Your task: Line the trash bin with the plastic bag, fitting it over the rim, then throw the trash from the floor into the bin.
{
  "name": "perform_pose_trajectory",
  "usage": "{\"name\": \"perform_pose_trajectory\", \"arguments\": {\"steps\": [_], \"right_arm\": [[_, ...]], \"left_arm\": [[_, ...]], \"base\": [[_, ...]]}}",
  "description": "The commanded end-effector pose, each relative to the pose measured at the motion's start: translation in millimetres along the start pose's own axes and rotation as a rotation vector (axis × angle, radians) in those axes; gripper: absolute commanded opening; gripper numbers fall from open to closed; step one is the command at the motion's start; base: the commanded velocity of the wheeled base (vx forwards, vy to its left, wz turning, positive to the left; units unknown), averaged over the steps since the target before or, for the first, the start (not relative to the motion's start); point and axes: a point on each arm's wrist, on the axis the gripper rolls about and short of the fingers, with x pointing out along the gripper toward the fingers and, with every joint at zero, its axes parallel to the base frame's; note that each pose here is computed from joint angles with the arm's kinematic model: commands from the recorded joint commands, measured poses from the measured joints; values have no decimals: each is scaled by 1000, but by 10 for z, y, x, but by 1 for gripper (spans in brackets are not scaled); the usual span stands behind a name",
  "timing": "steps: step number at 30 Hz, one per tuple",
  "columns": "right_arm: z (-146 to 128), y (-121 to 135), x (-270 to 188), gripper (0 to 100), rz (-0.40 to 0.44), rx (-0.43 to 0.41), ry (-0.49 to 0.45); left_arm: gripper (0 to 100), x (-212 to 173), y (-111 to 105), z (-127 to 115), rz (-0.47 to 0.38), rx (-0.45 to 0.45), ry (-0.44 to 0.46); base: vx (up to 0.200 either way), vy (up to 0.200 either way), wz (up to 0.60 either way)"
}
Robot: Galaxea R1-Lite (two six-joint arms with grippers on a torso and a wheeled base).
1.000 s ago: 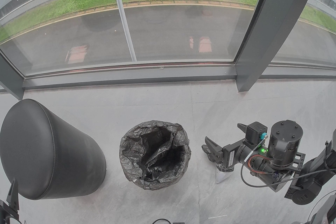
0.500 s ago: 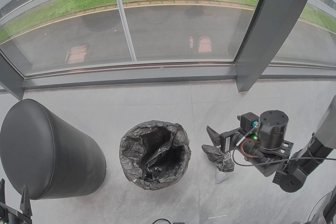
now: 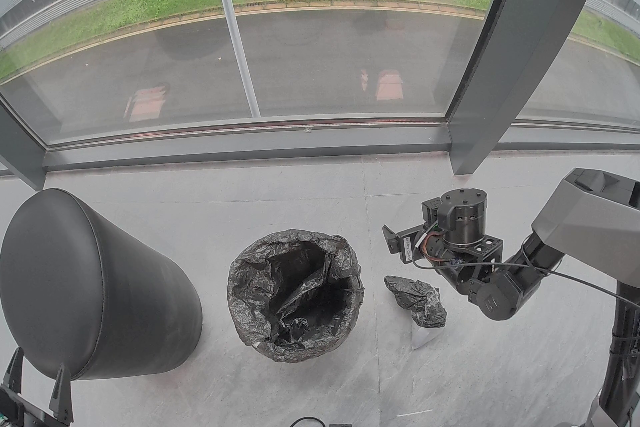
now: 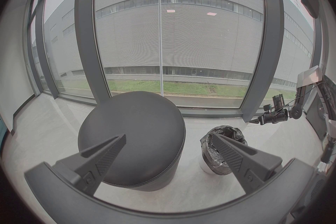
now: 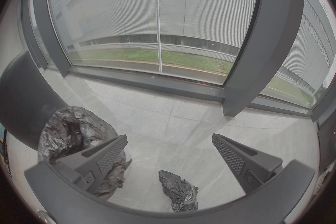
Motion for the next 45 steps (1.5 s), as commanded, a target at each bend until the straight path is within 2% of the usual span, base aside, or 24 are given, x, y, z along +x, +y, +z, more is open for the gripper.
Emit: {"name": "perform_pose_trajectory", "arguments": {"steps": [1, 6, 13, 19, 26, 45], "right_arm": [[-85, -27, 341, 100, -27, -8, 49], [-29, 34, 665, 100, 0, -29, 128], [66, -75, 957, 100, 4, -43, 208], [-120, -230, 1281, 100, -28, -82, 250], [-235, -241, 1339, 100, 29, -84, 302], [-347, -226, 1581, 100, 48, -89, 426]], "left_arm": [[100, -6, 2, -17, 0, -19, -4], [100, -5, 3, -18, 6, -33, -6], [100, -2, 6, -18, 21, -35, -12], [100, -4, 6, -17, 21, -38, -11], [100, -4, 6, -17, 20, -36, -11], [100, -5, 6, -13, 20, -43, -12]], "base": [[0, 0, 0], [0, 0, 0], [0, 0, 0], [0, 0, 0], [0, 0, 0], [0, 0, 0]]}}
